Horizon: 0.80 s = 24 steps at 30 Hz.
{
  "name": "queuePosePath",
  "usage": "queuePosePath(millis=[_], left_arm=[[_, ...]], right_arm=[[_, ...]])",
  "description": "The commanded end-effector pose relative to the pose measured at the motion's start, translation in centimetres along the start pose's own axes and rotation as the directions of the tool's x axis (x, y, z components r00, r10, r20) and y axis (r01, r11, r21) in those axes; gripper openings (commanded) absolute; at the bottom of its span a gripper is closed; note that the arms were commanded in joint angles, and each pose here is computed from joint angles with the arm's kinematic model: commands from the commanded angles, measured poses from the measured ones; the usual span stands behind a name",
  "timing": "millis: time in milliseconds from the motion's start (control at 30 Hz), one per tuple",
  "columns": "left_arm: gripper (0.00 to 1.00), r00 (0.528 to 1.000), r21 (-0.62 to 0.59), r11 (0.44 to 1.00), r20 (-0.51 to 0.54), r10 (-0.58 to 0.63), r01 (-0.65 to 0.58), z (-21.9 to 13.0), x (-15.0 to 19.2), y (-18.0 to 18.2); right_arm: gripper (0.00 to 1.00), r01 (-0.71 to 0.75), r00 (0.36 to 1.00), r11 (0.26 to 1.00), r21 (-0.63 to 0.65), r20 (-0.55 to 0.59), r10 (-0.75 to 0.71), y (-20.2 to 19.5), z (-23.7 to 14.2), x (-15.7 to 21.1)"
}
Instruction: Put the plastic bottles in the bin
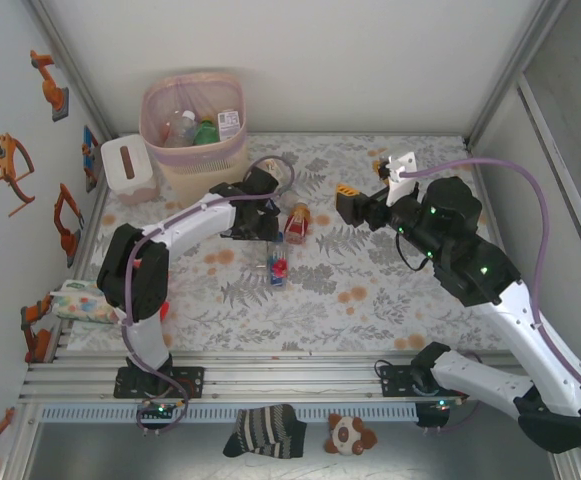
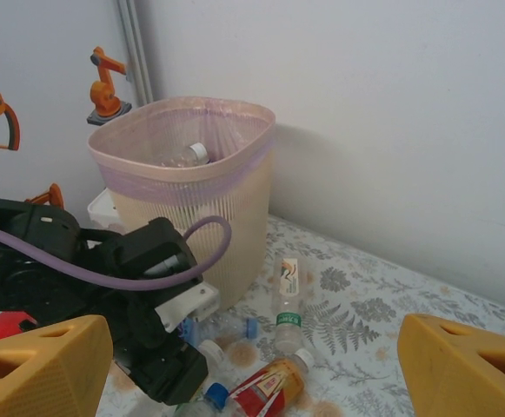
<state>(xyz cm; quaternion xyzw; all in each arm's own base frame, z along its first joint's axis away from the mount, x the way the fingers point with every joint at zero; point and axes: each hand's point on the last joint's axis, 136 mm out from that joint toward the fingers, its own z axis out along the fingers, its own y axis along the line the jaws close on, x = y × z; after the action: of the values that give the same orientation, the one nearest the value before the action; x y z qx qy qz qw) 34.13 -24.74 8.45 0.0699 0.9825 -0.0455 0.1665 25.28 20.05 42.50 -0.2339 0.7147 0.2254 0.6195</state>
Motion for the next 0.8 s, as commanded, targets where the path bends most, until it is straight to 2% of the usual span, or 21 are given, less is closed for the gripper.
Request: queuePosePath(millis=[0,167,533,767], left_arm=[[0.6,1.0,0.015,1.0,0.004,-0.005,0.005,0.0,-0.7,-0.7],[0.53,1.0,0.009,1.0,-0.014,-0.001,0.001,1.1,-0.3,-0.7],[0.49,0.999,-0.016,1.0,-0.044,0.012,-0.013,2.1,0.3,-0.4],[0.44,0.999,-0.031,0.999,-0.034,0.014,-0.015,1.5,0.2,0.0]], right_arm=[[0.84,-0.021,0.999,1.0,-0.005,0.024,0.021,0.0,-0.1,-0.6],[0.84,-0.024,1.0,1.0,-0.003,0.019,0.025,0.0,-0.1,-0.5],[0.84,-0.027,0.999,1.0,0.003,0.019,0.027,-0.1,-0.2,-0.5],[0.84,-0.028,0.999,1.0,0.0,0.023,0.028,-0.1,-0.2,-0.6]])
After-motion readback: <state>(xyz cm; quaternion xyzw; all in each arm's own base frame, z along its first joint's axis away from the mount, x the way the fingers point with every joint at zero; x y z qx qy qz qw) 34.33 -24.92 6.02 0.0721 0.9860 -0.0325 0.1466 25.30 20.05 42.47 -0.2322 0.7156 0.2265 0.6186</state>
